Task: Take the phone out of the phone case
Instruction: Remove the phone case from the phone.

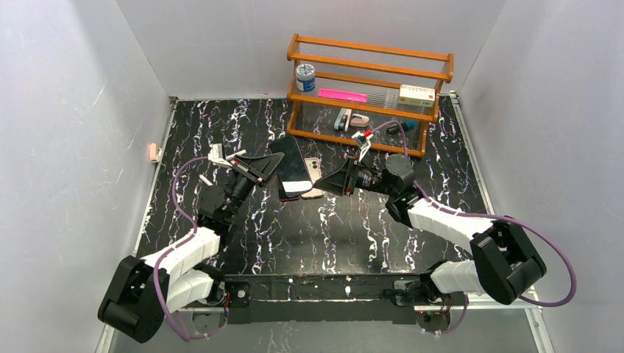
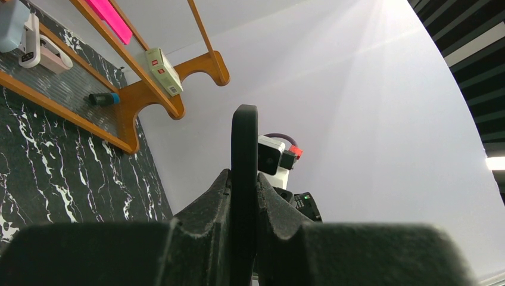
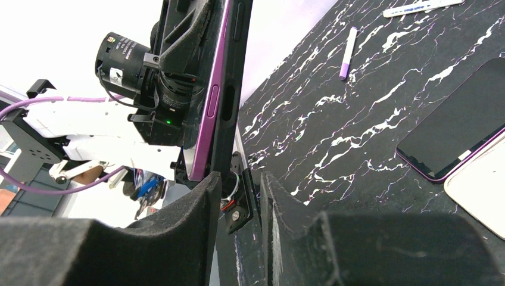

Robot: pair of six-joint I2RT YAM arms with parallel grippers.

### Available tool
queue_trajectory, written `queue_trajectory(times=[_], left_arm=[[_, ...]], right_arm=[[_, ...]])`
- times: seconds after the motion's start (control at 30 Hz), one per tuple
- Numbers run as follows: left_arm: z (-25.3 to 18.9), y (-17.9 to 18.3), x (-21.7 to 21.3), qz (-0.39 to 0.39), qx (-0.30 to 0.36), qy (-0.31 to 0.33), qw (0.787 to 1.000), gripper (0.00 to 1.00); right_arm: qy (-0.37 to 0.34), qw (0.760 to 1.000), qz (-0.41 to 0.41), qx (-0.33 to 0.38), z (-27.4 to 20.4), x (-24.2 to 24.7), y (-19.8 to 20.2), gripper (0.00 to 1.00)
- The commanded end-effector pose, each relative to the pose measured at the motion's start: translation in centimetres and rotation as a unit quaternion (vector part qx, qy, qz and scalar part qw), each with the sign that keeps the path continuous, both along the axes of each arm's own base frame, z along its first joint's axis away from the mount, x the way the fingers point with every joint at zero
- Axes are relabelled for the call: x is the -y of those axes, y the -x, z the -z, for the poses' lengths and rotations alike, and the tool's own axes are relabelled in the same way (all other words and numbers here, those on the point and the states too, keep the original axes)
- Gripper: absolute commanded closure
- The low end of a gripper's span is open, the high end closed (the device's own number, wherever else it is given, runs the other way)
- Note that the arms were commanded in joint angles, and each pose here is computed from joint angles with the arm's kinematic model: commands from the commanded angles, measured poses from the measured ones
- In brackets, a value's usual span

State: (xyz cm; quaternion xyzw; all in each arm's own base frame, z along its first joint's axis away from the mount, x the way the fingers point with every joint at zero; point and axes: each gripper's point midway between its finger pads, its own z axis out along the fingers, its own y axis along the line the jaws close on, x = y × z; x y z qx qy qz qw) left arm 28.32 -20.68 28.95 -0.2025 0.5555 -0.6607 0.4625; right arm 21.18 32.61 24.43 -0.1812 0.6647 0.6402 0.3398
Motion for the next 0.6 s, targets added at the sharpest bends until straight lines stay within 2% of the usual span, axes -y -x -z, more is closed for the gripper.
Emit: queue_trajectory(times=[0.0, 0.57], left_arm=[[-3.45, 0.79, -0.19, 0.004, 0.054, 0.024, 0.998, 1.0], [-3.35, 0.77, -0.32, 0.0, 0.054, 0.023, 0.998, 1.0]], right_arm=[[-0.035, 0.998, -0.004, 0.05, -3.47, 0.03, 0.19, 0.6], [-0.026, 0.998, 0.013, 0.048, -3.08, 0.32, -0.1, 0.55]])
